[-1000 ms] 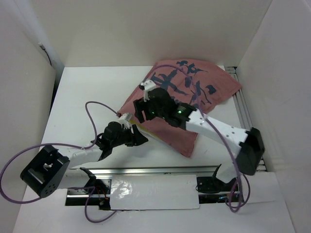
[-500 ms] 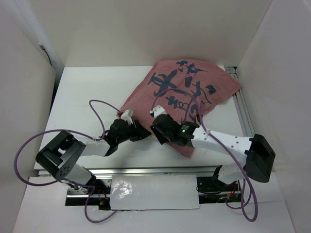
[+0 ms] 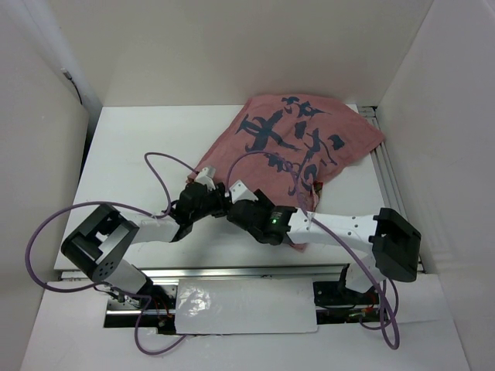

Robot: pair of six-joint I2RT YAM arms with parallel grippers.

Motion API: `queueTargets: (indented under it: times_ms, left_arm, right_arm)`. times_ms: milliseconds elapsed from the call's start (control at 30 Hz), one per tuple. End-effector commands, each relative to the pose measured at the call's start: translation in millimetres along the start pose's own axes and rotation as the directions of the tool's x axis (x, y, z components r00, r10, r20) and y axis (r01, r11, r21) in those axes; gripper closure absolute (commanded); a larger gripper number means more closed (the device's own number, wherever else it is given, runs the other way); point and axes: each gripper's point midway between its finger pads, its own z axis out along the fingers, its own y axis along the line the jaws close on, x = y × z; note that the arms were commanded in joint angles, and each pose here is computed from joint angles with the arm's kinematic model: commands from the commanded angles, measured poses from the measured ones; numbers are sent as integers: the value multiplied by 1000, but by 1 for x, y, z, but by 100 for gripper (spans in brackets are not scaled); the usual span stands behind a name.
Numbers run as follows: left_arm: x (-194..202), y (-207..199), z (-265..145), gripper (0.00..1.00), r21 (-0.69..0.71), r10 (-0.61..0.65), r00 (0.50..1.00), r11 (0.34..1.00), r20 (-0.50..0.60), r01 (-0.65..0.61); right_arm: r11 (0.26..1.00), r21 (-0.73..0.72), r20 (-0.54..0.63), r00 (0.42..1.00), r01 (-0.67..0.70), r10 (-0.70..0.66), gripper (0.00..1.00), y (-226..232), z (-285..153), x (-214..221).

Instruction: Put the pillow into the pillowcase

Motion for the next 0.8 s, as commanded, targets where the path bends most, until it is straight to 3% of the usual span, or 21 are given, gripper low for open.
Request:
queueTargets:
  times_ms: [0, 67, 200, 267, 300, 433, 567, 667, 767]
  left_arm:
    - [-31, -26, 2, 51, 72, 42, 992, 996, 117, -51]
    - [-31, -27, 0, 51, 79, 43, 991, 995, 123, -53]
    - [-30, -21, 1, 50, 51, 65, 991, 996, 116, -71]
    - [-30, -21, 0, 49, 48, 76, 991, 996, 114, -81]
    - [-30, -21, 0, 49, 47, 88, 990, 995, 115, -93]
    - [-26, -22, -2, 42, 47, 87, 993, 995, 85, -91]
    - [-15, -28, -14, 34, 109, 156, 984, 980, 86, -165]
    - [-9, -26, -18, 22, 123, 185, 978, 973, 94, -196]
    - [1, -21, -13, 20, 126, 198, 978, 971, 69, -205]
  right_arm:
    - [992, 107, 82, 995, -66, 58, 35, -15, -2, -22]
    - [984, 157, 91, 994, -79, 66, 42, -23, -3, -25]
    - [969, 223, 78, 993, -106, 90, 76, -38, -2, -26]
    - [959, 256, 68, 992, -120, 105, 86, -46, -2, -22]
    - [959, 254, 77, 991, -128, 112, 100, -46, -3, -26]
    - [961, 192, 122, 976, -199, 178, 100, -47, -14, -46]
    - [956, 22, 191, 940, -293, 283, 100, -36, -41, -78]
    - [928, -136, 224, 902, -347, 370, 100, -28, -67, -105]
    - [894, -279, 249, 872, -352, 421, 100, -20, -90, -122]
